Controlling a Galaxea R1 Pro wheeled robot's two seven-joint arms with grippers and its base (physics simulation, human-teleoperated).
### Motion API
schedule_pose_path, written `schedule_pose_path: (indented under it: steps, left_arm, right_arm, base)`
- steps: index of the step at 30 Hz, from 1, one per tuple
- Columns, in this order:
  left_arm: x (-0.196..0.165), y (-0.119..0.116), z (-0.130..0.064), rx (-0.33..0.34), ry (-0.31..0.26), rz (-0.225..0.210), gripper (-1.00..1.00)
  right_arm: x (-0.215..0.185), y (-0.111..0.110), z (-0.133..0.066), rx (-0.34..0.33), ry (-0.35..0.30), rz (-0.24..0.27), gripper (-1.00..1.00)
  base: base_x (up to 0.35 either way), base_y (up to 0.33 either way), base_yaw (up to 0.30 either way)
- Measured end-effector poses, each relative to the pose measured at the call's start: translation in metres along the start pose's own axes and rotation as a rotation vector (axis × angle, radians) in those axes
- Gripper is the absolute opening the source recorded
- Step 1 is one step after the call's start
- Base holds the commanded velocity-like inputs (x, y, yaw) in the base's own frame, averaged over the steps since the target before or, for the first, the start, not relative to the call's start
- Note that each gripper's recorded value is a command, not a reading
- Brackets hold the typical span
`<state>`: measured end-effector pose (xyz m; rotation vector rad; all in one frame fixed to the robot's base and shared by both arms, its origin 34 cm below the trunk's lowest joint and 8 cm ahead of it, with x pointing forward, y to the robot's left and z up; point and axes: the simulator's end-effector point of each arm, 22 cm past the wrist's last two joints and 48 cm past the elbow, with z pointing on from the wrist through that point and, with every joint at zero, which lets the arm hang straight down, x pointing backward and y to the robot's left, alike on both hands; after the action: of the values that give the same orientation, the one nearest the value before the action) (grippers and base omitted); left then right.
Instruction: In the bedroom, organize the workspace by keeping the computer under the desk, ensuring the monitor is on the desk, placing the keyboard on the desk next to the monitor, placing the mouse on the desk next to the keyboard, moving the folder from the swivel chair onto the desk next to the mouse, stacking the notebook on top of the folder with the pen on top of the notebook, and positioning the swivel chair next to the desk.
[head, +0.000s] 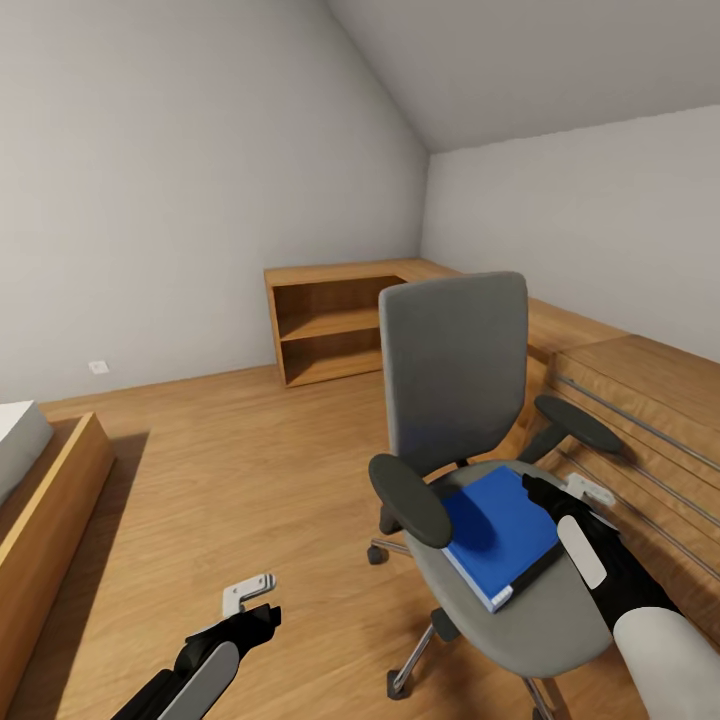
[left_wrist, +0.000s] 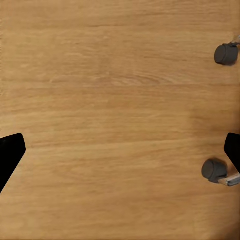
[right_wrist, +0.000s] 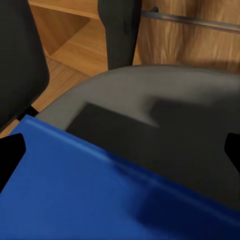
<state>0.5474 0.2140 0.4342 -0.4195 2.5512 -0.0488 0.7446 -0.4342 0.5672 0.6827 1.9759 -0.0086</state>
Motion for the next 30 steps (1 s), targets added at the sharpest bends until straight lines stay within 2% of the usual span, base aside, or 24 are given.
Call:
schedule_pose_path:
  steps: [13, 19, 30]
  left_arm:
    - [0.0, 0.001, 0.0, -0.002, -0.001, 0.0, 1.0]
    - [0.0, 0.001, 0.0, -0.003, -0.001, 0.0, 1.0]
    - [0.0, 0.001, 0.0, -0.002, 0.0, -0.001, 1.0]
  right_arm:
    - [0.007, 0.0, 0.0, 0.002, 0.028, -0.019, 1.0]
    - [0.014, -0.002, 0.0, 0.009, 0.061, -0.051, 1.0]
    - [0.015, -0.003, -0.001, 0.014, 0.067, -0.075, 1.0]
  base:
    - [0.001, 0.0, 0.0]
    - [0.0, 0.0, 0.0]
    - [0.0, -0.011, 0.0]
